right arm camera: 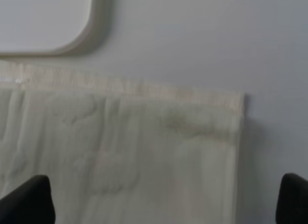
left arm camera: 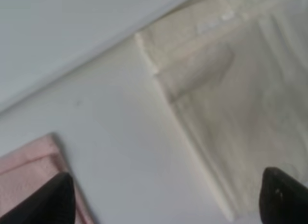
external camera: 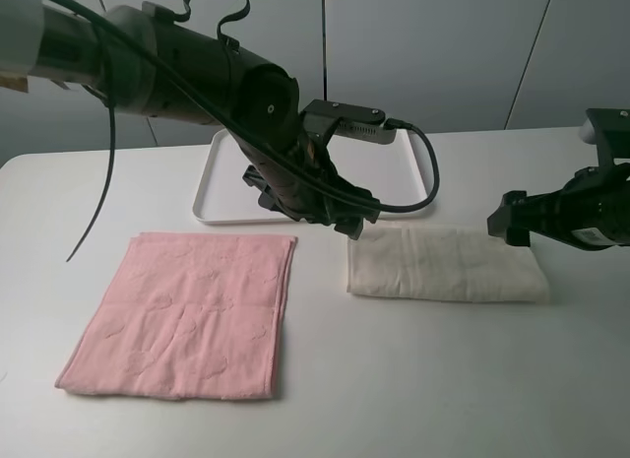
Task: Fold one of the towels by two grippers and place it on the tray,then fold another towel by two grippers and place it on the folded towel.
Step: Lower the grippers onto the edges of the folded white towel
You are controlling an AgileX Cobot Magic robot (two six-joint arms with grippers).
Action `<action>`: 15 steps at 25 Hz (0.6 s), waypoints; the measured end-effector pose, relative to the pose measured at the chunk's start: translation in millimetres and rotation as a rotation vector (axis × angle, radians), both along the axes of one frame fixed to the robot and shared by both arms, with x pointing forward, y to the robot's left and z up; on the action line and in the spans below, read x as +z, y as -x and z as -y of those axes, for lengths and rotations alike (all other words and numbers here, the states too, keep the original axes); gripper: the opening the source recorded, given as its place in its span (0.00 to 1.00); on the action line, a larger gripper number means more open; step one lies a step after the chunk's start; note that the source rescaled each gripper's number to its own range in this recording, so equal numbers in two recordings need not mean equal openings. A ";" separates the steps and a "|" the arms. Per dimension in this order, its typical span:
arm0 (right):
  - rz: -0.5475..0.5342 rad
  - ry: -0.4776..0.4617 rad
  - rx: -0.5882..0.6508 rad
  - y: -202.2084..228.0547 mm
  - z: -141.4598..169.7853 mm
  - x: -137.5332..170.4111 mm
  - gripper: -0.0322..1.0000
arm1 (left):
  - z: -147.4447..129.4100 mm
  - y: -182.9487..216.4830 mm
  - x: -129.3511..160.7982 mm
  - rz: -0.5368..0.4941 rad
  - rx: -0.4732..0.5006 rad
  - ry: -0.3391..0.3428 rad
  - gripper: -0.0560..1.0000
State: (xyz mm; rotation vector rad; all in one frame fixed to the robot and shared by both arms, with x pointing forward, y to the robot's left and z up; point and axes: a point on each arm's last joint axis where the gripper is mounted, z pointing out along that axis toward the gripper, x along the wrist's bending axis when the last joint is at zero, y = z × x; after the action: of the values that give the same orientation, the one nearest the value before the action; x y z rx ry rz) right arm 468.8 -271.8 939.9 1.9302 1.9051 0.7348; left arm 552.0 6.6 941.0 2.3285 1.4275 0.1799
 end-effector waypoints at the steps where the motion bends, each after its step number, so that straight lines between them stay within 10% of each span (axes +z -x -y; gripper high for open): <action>1: -0.034 -0.012 0.005 -5.5 2.2 2.1 0.99 | -1.5 -4.6 0.0 -0.018 0.011 -0.009 0.98; 15: -0.363 0.057 0.000 -46.1 24.0 0.3 0.97 | 24.3 -32.8 -33.4 -0.167 0.039 -0.058 0.98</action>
State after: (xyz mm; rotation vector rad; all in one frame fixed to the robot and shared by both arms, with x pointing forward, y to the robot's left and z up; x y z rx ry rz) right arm 514.9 -295.8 940.3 2.1420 2.1019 0.3400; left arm 584.8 -17.7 907.6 2.4128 1.5666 0.0387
